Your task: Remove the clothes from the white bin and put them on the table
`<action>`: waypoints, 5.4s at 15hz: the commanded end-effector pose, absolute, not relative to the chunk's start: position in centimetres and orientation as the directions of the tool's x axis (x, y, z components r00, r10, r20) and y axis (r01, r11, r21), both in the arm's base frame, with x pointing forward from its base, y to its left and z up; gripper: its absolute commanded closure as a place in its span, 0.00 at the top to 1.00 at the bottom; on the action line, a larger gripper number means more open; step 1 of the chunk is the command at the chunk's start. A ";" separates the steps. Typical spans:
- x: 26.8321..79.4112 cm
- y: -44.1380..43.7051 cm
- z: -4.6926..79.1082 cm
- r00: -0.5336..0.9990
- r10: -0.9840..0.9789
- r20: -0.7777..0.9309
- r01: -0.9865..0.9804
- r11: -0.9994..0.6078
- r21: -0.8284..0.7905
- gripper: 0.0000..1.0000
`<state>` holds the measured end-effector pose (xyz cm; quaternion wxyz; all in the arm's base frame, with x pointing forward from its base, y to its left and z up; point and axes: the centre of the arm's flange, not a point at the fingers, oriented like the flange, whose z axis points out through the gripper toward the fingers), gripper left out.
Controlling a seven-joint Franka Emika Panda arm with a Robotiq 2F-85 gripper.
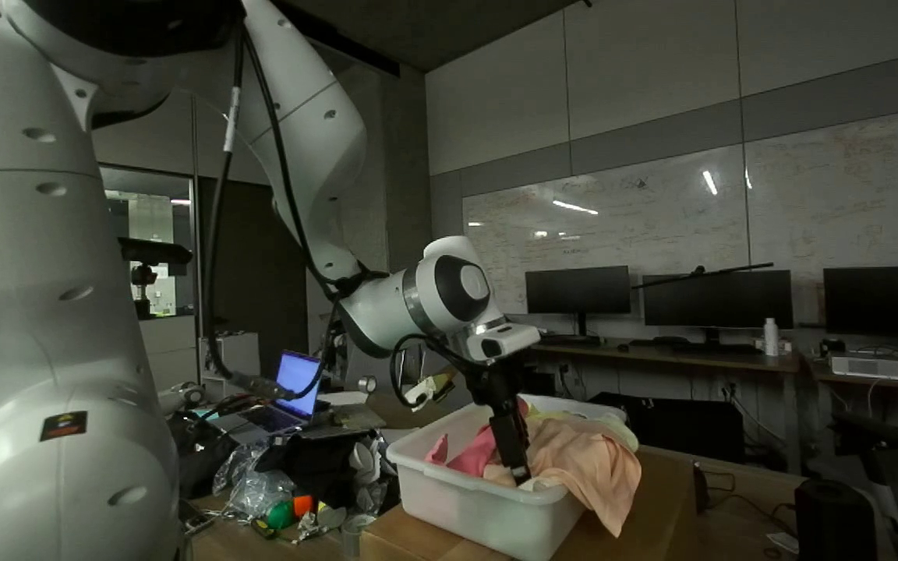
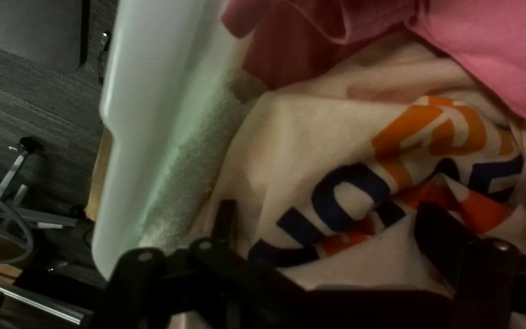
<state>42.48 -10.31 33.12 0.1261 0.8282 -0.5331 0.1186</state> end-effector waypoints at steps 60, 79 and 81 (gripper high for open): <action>38.4 11.8 58.8 0.918 -0.072 0.390 0.019 -0.974 -0.224 0.03; 42.8 25.4 58.6 0.754 0.597 0.273 0.641 -0.761 -0.106 0.03; 43.8 24.9 58.6 0.762 0.533 0.369 0.598 -0.797 -0.082 0.03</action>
